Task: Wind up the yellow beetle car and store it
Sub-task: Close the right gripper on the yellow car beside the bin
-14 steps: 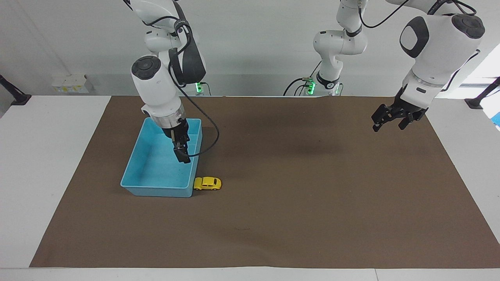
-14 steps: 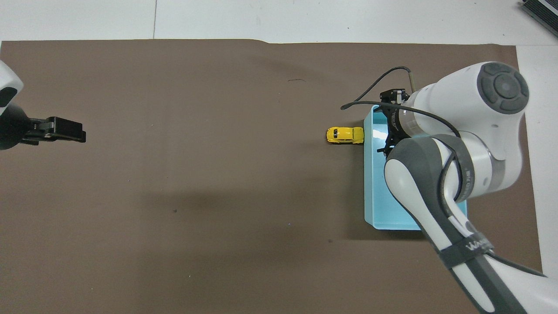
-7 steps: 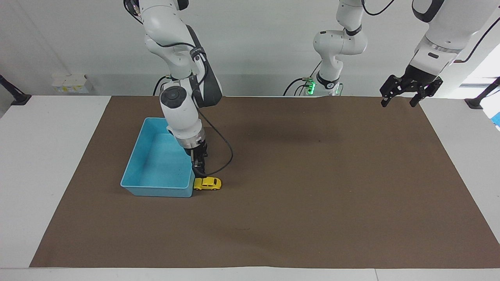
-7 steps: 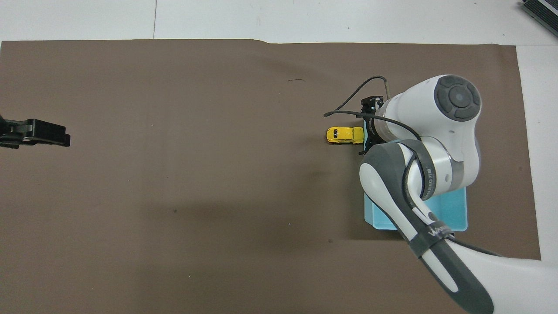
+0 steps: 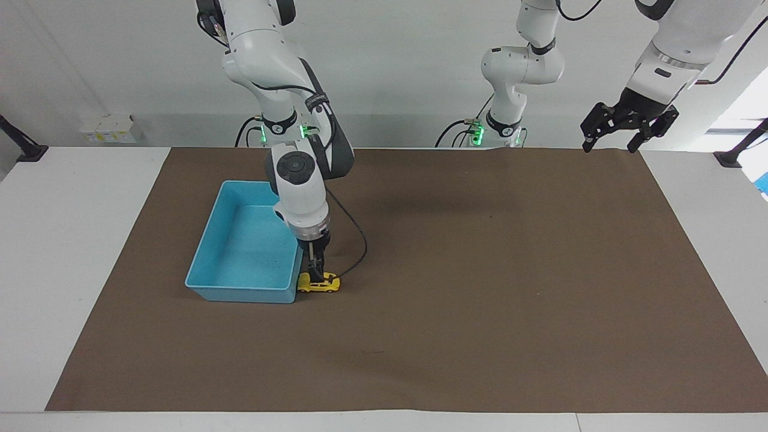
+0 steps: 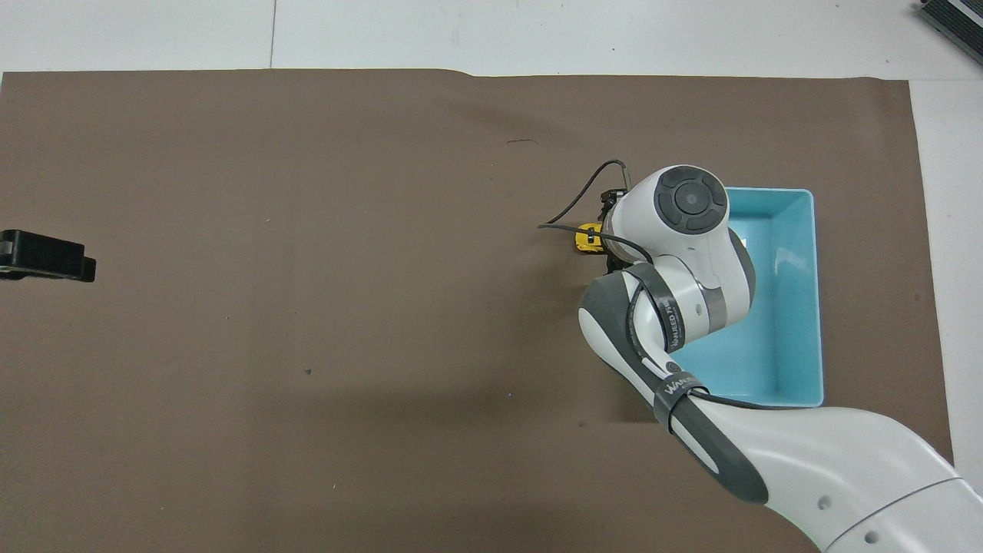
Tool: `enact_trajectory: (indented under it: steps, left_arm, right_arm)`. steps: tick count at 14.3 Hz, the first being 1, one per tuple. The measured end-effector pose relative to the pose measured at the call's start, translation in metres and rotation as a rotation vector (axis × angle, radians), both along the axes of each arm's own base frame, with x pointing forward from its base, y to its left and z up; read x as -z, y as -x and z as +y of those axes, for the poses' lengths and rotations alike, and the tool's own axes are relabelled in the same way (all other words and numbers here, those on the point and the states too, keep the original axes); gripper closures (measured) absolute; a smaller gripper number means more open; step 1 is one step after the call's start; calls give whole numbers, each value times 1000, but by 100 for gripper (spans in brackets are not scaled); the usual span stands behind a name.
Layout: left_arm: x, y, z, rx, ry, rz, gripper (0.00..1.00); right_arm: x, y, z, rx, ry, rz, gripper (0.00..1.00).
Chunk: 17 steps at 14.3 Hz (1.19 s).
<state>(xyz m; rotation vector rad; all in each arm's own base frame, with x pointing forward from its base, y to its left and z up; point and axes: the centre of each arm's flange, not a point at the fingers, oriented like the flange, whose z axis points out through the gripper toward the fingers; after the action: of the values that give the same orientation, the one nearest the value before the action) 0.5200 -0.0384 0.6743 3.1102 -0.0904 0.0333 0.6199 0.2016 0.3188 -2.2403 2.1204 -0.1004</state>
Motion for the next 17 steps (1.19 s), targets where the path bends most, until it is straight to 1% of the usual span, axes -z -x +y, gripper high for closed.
enact_trajectory:
  steps: [3,7,11,12,15,16,17]
  left_arm:
    - [0,0,-5,8,0,1,0]
    - [1,1,-5,11,-1,6,0]
    - [2,1,-3,6,-1,11,0]
    - [3,1,-2,5,-1,12,0]
    - [3,1,-1,4,-1,11,0]
    - [3,1,-1,4,-1,12,0]
    - [3,1,-1,4,-1,12,0]
  right_arm:
    - [6,-3,-6,-10,11,-33,0]
    - [11,-7,-17,6,10,-41,0]
    - [14,-8,-25,17,10,-39,42]
    - [14,-8,-25,17,8,-45,49]
    - [14,-8,-24,16,6,-50,52]
    - [13,-8,-24,16,5,-52,56]
    - [13,-8,-24,16,5,-52,56]
